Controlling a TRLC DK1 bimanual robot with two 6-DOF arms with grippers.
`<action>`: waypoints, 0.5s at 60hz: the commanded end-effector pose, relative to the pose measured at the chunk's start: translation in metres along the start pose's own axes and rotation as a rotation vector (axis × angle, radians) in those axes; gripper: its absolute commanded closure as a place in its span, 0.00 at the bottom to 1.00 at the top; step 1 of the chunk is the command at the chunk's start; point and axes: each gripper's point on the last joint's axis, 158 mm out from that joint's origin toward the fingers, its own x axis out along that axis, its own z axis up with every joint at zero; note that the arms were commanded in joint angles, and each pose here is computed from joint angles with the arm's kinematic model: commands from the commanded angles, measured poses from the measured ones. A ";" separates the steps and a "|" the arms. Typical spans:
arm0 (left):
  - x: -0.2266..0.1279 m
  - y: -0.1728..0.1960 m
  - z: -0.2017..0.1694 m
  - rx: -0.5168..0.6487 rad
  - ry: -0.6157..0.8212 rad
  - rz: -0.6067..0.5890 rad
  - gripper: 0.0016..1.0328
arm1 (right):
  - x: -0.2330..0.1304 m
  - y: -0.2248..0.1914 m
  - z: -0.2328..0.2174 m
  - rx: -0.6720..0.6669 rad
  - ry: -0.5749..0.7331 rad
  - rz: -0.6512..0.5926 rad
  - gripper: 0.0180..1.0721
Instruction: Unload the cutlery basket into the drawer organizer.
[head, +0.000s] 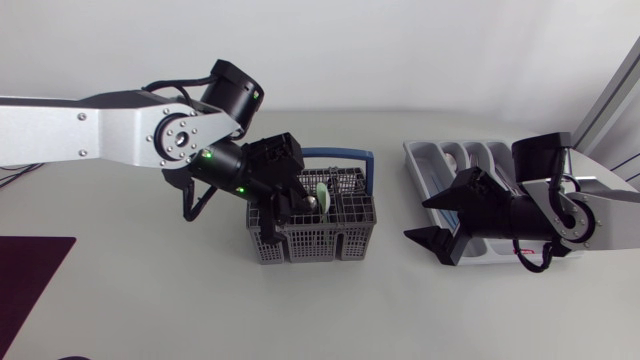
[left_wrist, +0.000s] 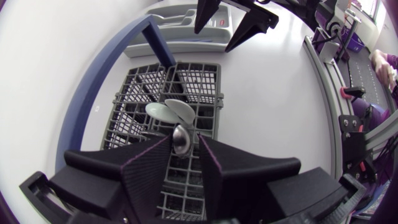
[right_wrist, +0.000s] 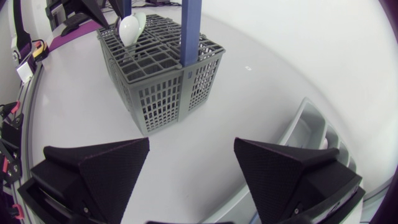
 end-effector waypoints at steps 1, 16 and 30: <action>0.014 -0.010 -0.015 0.013 0.034 -0.039 0.53 | 0.004 0.008 -0.010 0.024 0.014 0.016 0.07; 0.017 -0.003 -0.016 -0.006 0.042 -0.047 0.54 | 0.005 0.009 -0.012 0.022 0.015 0.013 0.07; 0.015 0.003 -0.017 -0.036 0.042 -0.067 0.77 | 0.006 0.009 -0.012 0.019 0.015 0.009 0.07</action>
